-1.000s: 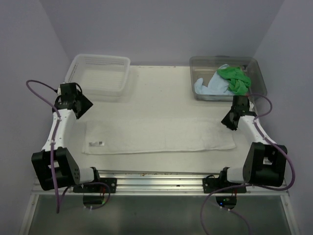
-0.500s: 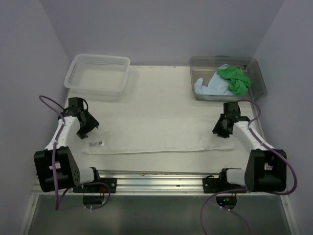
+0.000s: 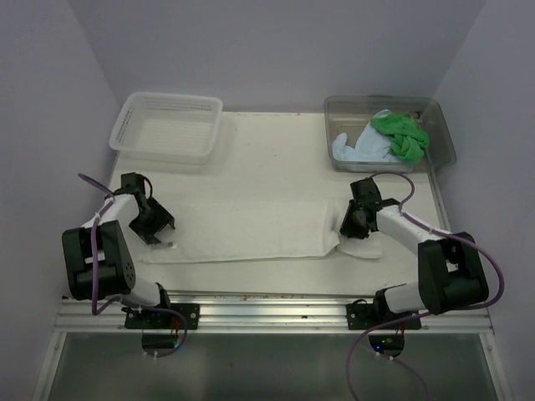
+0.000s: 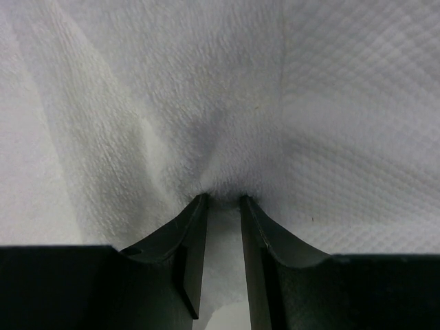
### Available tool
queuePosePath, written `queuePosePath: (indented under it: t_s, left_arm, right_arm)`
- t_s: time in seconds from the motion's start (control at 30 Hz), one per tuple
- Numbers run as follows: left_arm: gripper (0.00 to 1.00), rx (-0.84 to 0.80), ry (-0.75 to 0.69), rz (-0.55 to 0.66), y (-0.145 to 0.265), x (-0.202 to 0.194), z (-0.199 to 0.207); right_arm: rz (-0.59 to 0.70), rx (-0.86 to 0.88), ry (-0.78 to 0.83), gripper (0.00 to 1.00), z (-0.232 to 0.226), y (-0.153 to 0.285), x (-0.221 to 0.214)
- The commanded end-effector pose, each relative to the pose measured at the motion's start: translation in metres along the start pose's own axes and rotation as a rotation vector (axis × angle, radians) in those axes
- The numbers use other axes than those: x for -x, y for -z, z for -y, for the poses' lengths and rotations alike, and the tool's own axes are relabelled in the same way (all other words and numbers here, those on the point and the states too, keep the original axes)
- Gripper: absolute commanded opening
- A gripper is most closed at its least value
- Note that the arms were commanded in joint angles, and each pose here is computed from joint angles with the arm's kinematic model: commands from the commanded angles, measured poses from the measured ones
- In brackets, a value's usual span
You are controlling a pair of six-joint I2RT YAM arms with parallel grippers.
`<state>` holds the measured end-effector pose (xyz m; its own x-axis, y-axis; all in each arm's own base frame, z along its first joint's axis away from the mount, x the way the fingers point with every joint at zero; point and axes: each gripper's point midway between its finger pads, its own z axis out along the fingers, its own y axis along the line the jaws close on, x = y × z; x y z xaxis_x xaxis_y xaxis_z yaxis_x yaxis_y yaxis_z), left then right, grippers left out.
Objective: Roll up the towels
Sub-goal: Fold the towel
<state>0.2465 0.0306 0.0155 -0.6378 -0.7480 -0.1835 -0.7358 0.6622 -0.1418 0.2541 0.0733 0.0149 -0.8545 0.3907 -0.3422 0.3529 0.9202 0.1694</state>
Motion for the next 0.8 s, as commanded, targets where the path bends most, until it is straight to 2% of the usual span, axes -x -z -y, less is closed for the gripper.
queuePosePath:
  t_s: [0.0, 0.13, 0.27, 0.43, 0.57, 0.77]
  left_arm:
    - [0.63, 0.043, 0.063, 0.04, -0.008, 0.024, -0.015]
    - [0.63, 0.071, 0.134, 0.092, -0.003, 0.053, -0.031]
    - [0.63, 0.089, 0.146, 0.122, 0.002, 0.068, -0.03]
    - [0.63, 0.092, 0.148, 0.139, 0.005, 0.075, -0.03]
    - [0.63, 0.075, 0.14, 0.132, 0.005, 0.074, -0.027]
    - [0.62, 0.056, 0.133, 0.129, 0.005, 0.074, -0.024]
  right_arm:
    - [-0.091, -0.026, -0.026, 0.31, 0.005, -0.006, -0.036]
    - [-0.039, -0.021, 0.004, 0.32, 0.007, 0.011, -0.026]
    - [0.054, -0.083, 0.016, 0.39, 0.02, 0.034, 0.003]
    - [0.052, -0.085, -0.121, 0.42, 0.056, 0.041, 0.028]
    - [-0.007, -0.148, -0.114, 0.54, 0.078, 0.034, 0.037]
    - [-0.045, -0.125, -0.15, 0.56, 0.082, 0.02, 0.036]
